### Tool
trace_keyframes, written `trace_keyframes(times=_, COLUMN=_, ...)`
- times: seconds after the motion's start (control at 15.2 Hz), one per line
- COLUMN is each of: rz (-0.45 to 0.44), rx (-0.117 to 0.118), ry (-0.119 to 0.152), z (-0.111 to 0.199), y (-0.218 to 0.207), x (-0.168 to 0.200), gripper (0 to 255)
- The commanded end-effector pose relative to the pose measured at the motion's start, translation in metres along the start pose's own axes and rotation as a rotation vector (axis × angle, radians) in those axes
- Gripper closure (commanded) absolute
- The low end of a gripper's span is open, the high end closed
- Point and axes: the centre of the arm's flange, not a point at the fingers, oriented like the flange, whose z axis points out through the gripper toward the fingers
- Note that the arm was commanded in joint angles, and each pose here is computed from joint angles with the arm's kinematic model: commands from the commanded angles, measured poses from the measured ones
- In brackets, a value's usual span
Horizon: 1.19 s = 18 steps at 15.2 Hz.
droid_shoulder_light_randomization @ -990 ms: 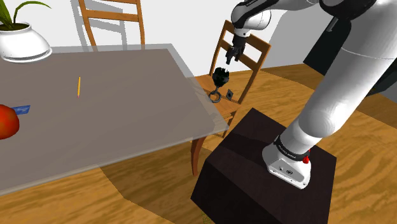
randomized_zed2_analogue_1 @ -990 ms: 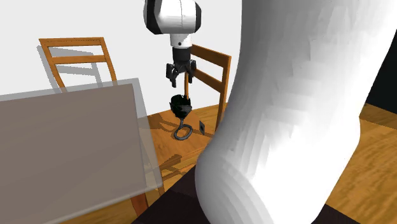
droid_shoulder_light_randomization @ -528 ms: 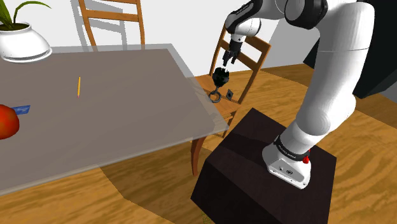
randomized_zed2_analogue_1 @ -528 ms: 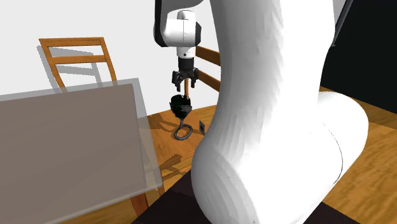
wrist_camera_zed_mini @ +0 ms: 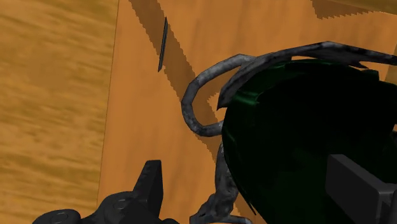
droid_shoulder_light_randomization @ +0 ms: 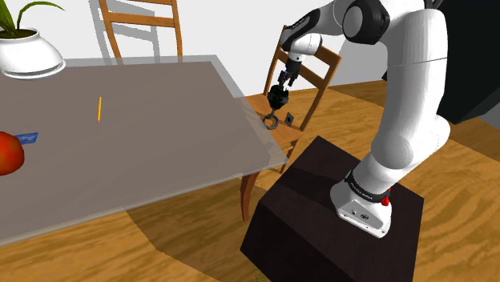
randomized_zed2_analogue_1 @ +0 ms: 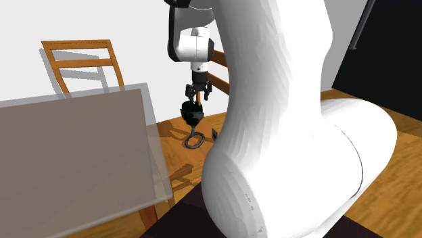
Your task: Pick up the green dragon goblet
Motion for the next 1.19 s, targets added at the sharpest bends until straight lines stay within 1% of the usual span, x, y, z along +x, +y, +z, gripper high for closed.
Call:
trace_keyframes(times=0.0, rz=0.0, rx=0.0, ry=0.0, z=0.01, y=0.001, x=0.0, gripper=0)
trace_keyframes(times=0.13, rz=0.0, rx=0.0, ry=0.0, z=0.013, y=0.001, x=0.0, gripper=0)
trace_keyframes(times=0.2, rz=0.0, rx=0.0, ry=0.0, z=0.013, y=0.001, x=0.001, gripper=255)
trace_keyframes(times=0.79, rz=0.0, rx=0.0, ry=0.0, z=0.013, y=0.001, x=0.0, gripper=255)
trace_keyframes(times=1.12, rz=0.0, rx=0.0, ry=0.0, z=-0.014, y=-0.001, x=0.0, gripper=255)
